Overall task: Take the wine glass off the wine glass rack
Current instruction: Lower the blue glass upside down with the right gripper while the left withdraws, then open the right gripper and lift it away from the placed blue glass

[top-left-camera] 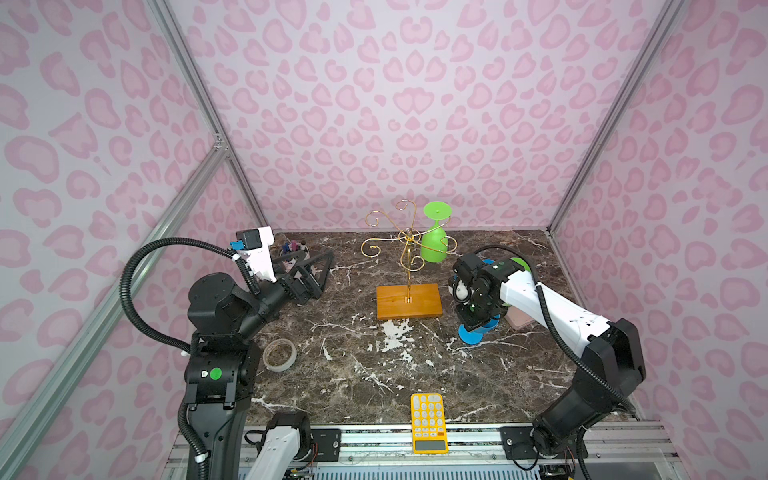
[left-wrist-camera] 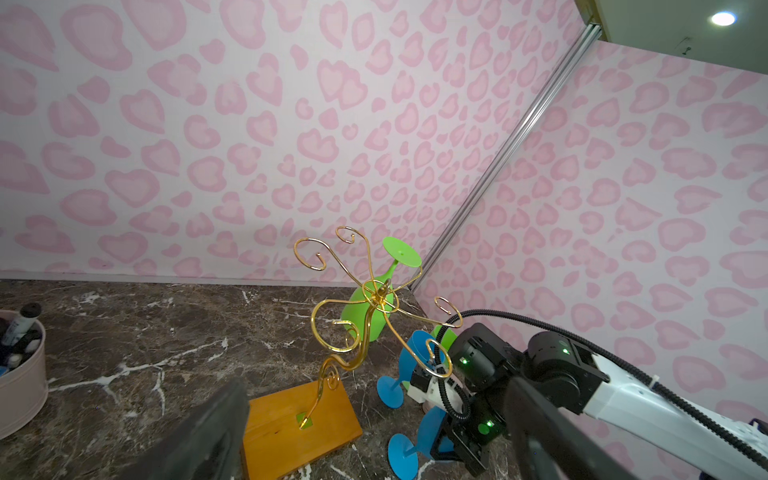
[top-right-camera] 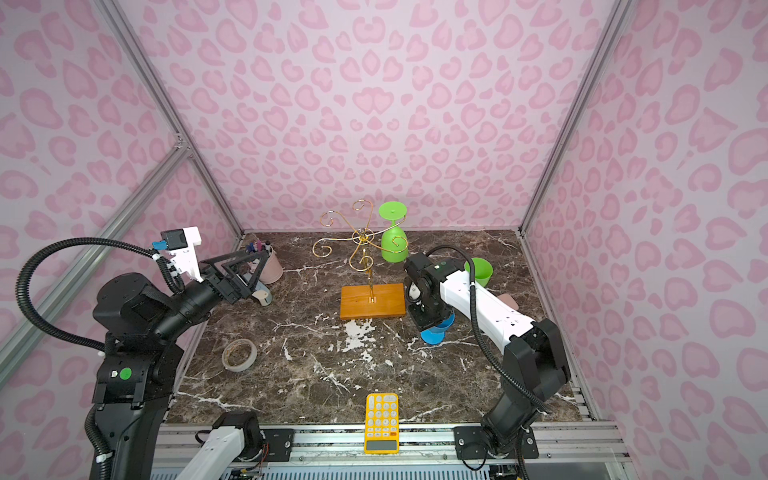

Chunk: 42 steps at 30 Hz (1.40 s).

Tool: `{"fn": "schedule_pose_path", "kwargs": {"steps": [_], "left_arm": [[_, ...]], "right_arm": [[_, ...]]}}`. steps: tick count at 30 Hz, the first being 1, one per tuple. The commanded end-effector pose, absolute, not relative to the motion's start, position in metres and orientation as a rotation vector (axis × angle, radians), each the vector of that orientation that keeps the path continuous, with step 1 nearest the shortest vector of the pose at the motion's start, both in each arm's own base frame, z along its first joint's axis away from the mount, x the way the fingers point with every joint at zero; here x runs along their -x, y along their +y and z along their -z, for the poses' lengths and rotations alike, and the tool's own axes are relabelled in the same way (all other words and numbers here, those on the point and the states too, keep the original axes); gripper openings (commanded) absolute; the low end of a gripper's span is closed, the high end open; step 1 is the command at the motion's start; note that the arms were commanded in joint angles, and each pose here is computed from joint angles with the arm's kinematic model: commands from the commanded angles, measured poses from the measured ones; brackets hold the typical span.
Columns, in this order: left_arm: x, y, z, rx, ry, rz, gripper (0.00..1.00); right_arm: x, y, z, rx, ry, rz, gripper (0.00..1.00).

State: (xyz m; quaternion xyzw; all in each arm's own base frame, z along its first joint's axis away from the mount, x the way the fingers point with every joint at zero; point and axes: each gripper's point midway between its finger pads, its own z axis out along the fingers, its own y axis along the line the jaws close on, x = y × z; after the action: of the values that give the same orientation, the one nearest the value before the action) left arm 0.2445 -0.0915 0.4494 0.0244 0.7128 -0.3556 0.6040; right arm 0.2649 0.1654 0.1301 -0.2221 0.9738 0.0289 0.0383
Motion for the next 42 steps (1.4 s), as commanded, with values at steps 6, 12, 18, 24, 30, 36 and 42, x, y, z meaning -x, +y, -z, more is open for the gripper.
{"fn": "schedule_pose_path", "kwargs": {"steps": [6,12,18,24,30,36,42], "left_arm": [[-0.245,-0.085,-0.430,-0.034,1.673,0.774,0.97],[-0.243,-0.085,-0.424,-0.027,1.689,0.775,0.97],[-0.240,-0.085,-0.420,-0.023,1.693,0.773,0.97],[-0.239,-0.085,-0.418,-0.017,1.698,0.778,0.97],[-0.239,-0.085,-0.417,-0.010,1.694,0.786,0.97],[-0.239,-0.087,-0.417,-0.009,1.693,0.804,0.97],[-0.234,-0.086,-0.419,0.001,1.679,0.807,0.97]], "right_arm": [[-0.274,0.170,-0.148,0.674,2.922,-0.136,0.27],[-0.275,0.172,-0.169,0.647,2.856,-0.180,0.36],[-0.276,0.170,-0.191,0.614,2.788,-0.199,0.38],[-0.274,0.169,-0.239,0.546,2.624,-0.274,0.42],[-0.281,0.161,-0.295,0.389,2.334,-0.356,0.46],[-0.308,0.152,-0.353,0.216,2.031,-0.471,0.50],[-0.334,0.155,-0.366,0.166,1.934,-0.479,0.52]]}}
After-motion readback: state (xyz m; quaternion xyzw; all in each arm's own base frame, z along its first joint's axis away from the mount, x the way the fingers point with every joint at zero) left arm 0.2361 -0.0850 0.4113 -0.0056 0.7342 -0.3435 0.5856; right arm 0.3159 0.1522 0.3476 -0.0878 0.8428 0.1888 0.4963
